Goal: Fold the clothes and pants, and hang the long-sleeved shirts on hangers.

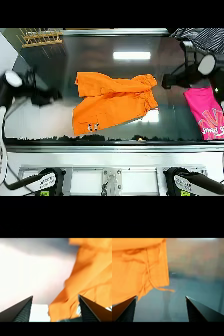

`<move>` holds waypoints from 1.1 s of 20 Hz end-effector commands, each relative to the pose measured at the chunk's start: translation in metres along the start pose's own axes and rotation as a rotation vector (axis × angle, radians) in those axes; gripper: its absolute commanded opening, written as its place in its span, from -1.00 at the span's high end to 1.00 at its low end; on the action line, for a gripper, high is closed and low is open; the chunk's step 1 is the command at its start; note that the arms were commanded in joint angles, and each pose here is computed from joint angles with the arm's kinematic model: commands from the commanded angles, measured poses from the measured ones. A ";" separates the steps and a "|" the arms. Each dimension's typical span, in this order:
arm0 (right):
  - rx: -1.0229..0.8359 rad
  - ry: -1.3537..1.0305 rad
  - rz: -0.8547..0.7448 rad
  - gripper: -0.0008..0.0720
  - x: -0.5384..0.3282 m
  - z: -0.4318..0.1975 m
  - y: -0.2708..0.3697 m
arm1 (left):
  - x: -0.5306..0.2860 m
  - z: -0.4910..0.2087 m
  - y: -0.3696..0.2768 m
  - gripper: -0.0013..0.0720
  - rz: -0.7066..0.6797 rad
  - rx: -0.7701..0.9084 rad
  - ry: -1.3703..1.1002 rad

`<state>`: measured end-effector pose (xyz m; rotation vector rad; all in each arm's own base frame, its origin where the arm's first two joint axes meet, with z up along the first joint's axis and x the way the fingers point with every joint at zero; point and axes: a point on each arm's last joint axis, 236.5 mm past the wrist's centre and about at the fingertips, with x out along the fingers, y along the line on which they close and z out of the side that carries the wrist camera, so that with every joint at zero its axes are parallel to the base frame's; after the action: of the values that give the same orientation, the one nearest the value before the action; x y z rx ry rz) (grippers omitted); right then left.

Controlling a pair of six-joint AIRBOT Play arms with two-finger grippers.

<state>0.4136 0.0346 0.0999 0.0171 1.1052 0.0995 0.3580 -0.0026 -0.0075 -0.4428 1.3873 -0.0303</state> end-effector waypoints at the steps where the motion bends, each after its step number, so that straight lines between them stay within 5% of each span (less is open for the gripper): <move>1: 0.011 0.024 0.012 -0.81 0.003 -0.041 0.001 | 0.041 -0.105 0.036 -0.70 -0.007 -0.111 0.153; 6: 0.050 0.022 0.092 -0.81 0.011 -0.048 0.020 | 0.077 -0.152 0.020 -0.70 -0.081 -0.120 0.117; 18: 0.068 0.020 0.123 -0.81 0.013 -0.049 0.026 | 0.126 -0.111 -0.035 -0.69 -0.064 -0.042 0.167; 19: 0.069 0.032 0.122 -0.81 0.016 -0.053 0.026 | 0.127 -0.109 -0.039 -0.33 -0.064 -0.029 0.167; 20: 0.074 0.047 0.120 -0.81 0.020 -0.058 0.025 | 0.127 -0.103 -0.043 0.64 -0.065 -0.014 0.155; 21: 0.087 0.066 0.114 -0.82 0.027 -0.066 0.020 | 0.124 -0.095 -0.046 0.94 -0.069 -0.003 0.130; 22: 0.113 0.089 0.107 -0.82 0.035 -0.075 0.014 | 0.119 -0.085 -0.047 0.95 -0.075 0.004 0.106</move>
<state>0.3686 0.0564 0.0548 0.1523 1.1565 0.1608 0.2932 -0.0985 -0.1225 -0.5079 1.5104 -0.1029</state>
